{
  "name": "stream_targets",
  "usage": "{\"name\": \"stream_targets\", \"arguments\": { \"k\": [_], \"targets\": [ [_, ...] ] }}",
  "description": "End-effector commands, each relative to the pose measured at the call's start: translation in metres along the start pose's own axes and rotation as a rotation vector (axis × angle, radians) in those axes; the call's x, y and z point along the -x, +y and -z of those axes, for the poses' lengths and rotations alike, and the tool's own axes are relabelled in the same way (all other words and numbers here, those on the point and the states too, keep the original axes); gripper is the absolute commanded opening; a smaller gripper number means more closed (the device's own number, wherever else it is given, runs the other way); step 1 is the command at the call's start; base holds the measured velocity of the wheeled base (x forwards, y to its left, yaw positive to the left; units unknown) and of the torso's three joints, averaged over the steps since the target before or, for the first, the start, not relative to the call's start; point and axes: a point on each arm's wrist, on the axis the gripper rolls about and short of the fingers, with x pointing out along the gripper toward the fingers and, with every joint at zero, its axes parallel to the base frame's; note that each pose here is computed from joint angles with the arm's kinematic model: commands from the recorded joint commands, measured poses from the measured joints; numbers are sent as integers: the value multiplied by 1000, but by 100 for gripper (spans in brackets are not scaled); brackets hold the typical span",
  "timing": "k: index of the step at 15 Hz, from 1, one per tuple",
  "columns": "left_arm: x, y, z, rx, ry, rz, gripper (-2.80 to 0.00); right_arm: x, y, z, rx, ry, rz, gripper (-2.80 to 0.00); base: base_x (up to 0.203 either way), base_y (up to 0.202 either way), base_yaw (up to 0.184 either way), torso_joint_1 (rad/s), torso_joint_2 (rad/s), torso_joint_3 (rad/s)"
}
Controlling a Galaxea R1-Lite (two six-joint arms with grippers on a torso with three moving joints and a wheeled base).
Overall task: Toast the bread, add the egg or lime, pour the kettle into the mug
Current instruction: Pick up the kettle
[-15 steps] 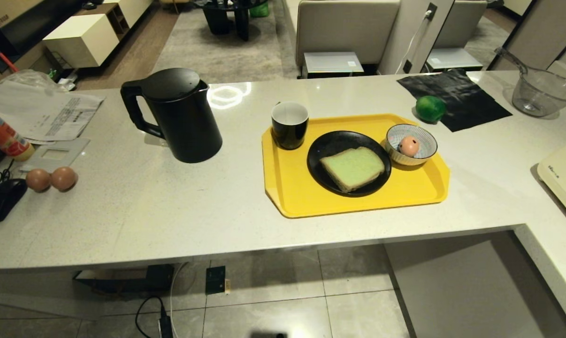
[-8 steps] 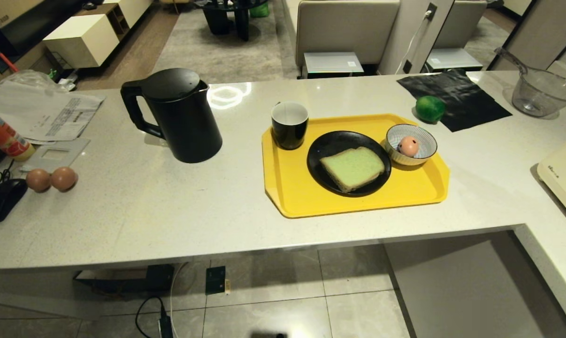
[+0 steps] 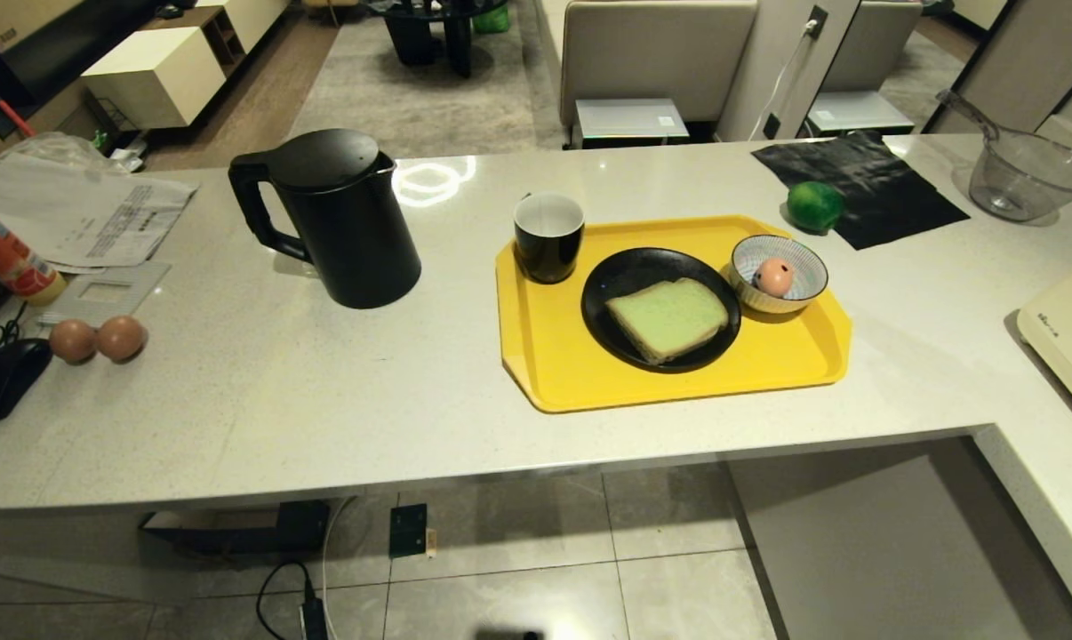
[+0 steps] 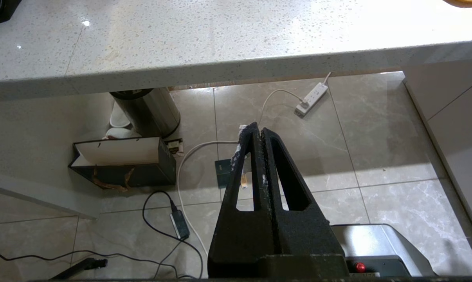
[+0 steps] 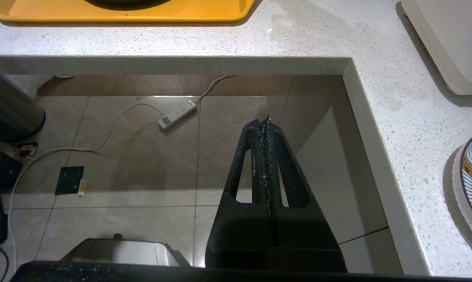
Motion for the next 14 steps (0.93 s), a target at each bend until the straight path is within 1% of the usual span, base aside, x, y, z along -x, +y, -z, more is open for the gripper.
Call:
{"name": "stream_targets", "arguments": {
  "k": [1,2,3,14],
  "targets": [
    [0,0,0,0,-2,0,-280,-2,0,7,-18,25,5,-280,0,0,0,0,0,0],
    [0,0,0,0,0,-1,-280,-2,0,7,-41,24,13,-280,0,0,0,0,0,0],
    [0,0,0,0,-2,0,-280,-2,0,7,-43,24,16,-280,0,0,0,0,0,0],
    [0,0,0,0,-2,0,-280,-2,0,6,-45,21,16,-280,0,0,0,0,0,0]
  ]
}}
